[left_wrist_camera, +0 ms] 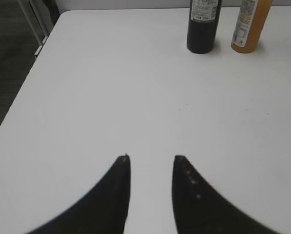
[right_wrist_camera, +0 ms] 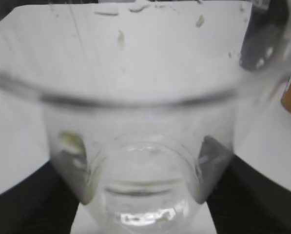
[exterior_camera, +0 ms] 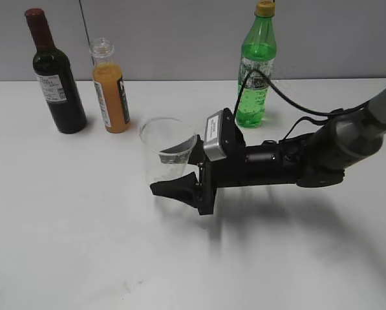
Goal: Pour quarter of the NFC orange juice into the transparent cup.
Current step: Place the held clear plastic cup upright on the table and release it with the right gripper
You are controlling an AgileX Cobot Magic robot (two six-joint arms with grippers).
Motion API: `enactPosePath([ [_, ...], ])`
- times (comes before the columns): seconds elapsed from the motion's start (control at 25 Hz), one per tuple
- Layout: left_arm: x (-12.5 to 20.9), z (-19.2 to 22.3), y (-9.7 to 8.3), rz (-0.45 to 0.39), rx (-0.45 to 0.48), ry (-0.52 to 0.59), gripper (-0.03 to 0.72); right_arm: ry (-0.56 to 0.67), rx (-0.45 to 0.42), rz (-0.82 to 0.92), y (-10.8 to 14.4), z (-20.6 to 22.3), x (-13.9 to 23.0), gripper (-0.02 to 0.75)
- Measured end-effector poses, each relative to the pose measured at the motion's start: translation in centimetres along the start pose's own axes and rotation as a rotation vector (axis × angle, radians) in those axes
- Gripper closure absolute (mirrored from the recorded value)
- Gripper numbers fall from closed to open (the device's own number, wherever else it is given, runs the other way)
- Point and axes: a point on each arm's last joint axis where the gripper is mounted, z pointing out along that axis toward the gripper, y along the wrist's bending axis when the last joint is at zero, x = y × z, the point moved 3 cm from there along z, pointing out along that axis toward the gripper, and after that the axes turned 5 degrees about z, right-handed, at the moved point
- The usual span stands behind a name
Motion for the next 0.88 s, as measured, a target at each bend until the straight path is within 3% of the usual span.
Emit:
enactPosePath([
  [0.2, 0.0, 0.0, 0.0, 0.0, 0.0, 0.0, 0.454, 0.039, -0.047, 0.049, 0.2, 0.7, 2.7, 0.202],
  [0.44, 0.0, 0.0, 0.0, 0.0, 0.0, 0.0, 0.454, 0.064, -0.129, 0.039, 0.4, 0.9, 2.5, 0.202],
  [0.88, 0.0, 0.0, 0.0, 0.0, 0.0, 0.0, 0.454, 0.272, -0.248, 0.052, -0.6, 1.1, 2.9, 0.187],
])
